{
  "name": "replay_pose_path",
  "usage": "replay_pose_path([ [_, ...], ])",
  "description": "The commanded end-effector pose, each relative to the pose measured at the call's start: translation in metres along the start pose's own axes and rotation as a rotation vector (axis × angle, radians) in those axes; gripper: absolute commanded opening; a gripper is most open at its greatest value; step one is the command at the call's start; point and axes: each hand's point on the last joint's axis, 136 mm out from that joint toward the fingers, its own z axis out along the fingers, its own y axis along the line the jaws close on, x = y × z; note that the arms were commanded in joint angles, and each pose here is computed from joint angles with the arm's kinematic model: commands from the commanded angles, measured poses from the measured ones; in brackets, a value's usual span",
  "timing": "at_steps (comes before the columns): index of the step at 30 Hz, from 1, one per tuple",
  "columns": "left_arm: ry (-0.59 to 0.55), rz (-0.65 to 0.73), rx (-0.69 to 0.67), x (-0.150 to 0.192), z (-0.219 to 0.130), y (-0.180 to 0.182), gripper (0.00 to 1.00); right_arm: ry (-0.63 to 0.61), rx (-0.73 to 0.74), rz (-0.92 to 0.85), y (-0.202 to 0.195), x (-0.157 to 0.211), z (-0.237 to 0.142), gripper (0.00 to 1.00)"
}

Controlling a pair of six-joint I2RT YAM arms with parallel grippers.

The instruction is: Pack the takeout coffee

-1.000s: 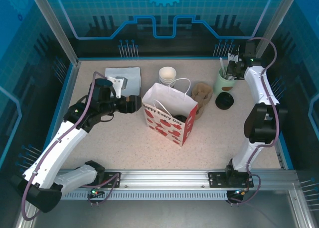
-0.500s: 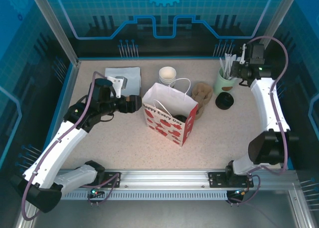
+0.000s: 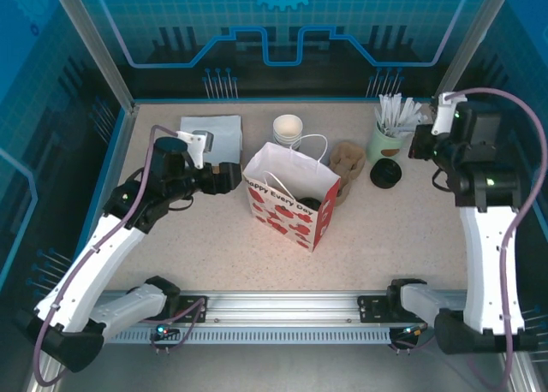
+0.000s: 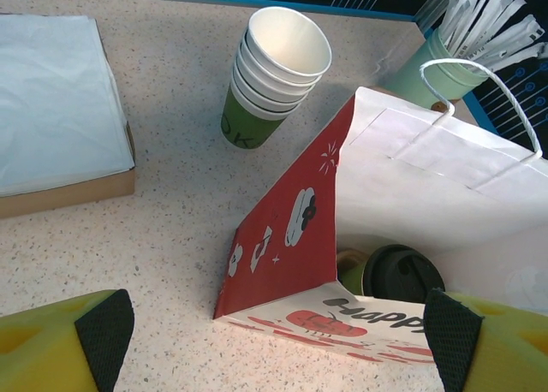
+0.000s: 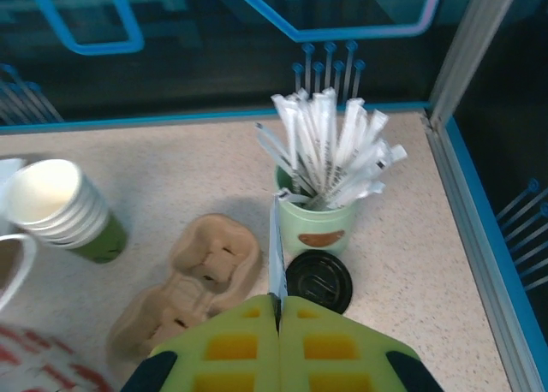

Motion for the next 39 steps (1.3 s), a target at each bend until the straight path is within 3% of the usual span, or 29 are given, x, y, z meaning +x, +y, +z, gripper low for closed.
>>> replay_pose_path([
  [1, -0.043, -0.032, -0.025, -0.004, -0.003, 0.007, 0.92, -0.006, -0.196, -0.07, 0.035, 0.002, -0.035, 0.04],
  [8, -0.056, -0.06, -0.04, -0.003, -0.005, 0.011, 0.92, -0.081, -0.615, -0.087, 0.103, -0.008, -0.092, 0.02],
  [13, -0.057, -0.068, -0.047, -0.002, -0.008, 0.012, 0.92, -0.018, -0.828, -0.116, 0.137, 0.003, -0.099, 0.0],
  [31, -0.042, -0.08, -0.074, 0.001, -0.012, 0.016, 0.92, 0.35, -0.797, -0.485, 0.237, 0.081, 0.011, 0.01],
  [37, -0.048, -0.082, -0.077, 0.0, -0.015, 0.016, 0.92, 0.467, -0.868, -0.537, 0.283, 0.106, 0.038, 0.1],
  [39, -0.046, -0.083, -0.083, -0.001, -0.015, 0.017, 0.92, 0.49, -0.877, -0.544, 0.291, 0.106, 0.041, 0.19],
])
